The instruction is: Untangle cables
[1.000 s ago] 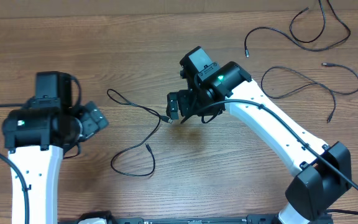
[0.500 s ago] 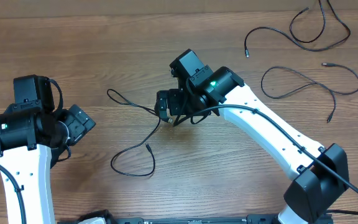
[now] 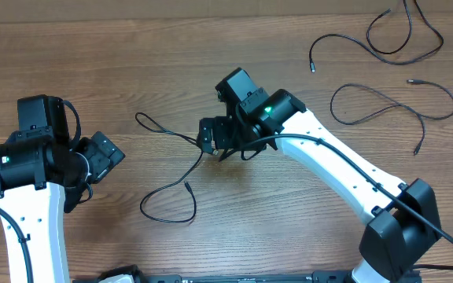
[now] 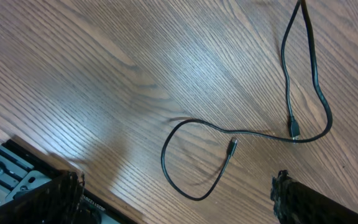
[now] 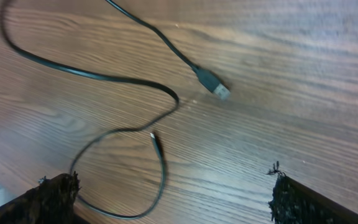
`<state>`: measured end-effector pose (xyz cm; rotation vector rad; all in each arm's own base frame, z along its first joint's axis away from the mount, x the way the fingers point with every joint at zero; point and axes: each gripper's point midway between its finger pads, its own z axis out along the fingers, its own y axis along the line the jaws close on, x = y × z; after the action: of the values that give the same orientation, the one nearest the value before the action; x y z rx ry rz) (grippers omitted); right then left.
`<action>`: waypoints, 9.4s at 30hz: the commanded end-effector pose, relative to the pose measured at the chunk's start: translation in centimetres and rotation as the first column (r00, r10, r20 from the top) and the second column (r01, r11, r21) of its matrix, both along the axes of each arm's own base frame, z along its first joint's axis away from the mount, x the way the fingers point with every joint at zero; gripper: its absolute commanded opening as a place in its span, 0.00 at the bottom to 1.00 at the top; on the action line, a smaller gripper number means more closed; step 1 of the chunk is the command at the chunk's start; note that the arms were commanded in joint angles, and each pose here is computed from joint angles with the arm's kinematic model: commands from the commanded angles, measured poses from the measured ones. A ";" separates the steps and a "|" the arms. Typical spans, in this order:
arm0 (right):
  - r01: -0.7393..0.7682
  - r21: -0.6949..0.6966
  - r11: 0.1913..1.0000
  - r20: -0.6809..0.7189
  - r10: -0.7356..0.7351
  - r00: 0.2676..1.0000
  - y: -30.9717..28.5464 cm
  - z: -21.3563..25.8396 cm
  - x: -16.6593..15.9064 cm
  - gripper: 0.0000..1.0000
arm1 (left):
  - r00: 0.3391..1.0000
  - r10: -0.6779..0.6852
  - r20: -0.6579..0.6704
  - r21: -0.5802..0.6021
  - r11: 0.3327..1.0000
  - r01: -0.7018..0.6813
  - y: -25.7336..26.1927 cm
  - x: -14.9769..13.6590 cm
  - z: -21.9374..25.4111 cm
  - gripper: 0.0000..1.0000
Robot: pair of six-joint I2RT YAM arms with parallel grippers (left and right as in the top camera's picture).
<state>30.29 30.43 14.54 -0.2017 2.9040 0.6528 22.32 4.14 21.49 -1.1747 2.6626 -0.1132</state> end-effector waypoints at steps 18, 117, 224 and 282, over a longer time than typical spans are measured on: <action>-0.378 0.072 0.923 0.270 0.347 0.898 4.2 -0.2 0.4 1.00 | 1.000 0.014 -0.001 -0.018 1.000 -0.014 -0.1 0.1 -0.2 1.00; 0.468 0.111 0.877 0.273 -0.480 0.834 -26.1 12.8 3.0 0.04 | 1.000 0.003 0.006 -0.013 1.000 -0.003 -0.1 0.2 -0.1 1.00; 0.931 -0.315 0.185 0.470 -0.821 0.323 -50.8 4.1 1.1 0.04 | 1.000 -0.004 0.017 -0.010 1.000 0.004 0.0 0.5 -0.1 0.99; 0.597 -0.289 0.748 0.001 -0.624 0.782 -29.8 -14.0 3.9 0.13 | 1.000 -0.004 0.020 -0.010 1.000 0.005 0.0 0.6 -0.1 0.99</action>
<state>34.15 0.96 0.45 0.7477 2.8708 0.1714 22.92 4.14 21.58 -1.1630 2.6433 -0.1292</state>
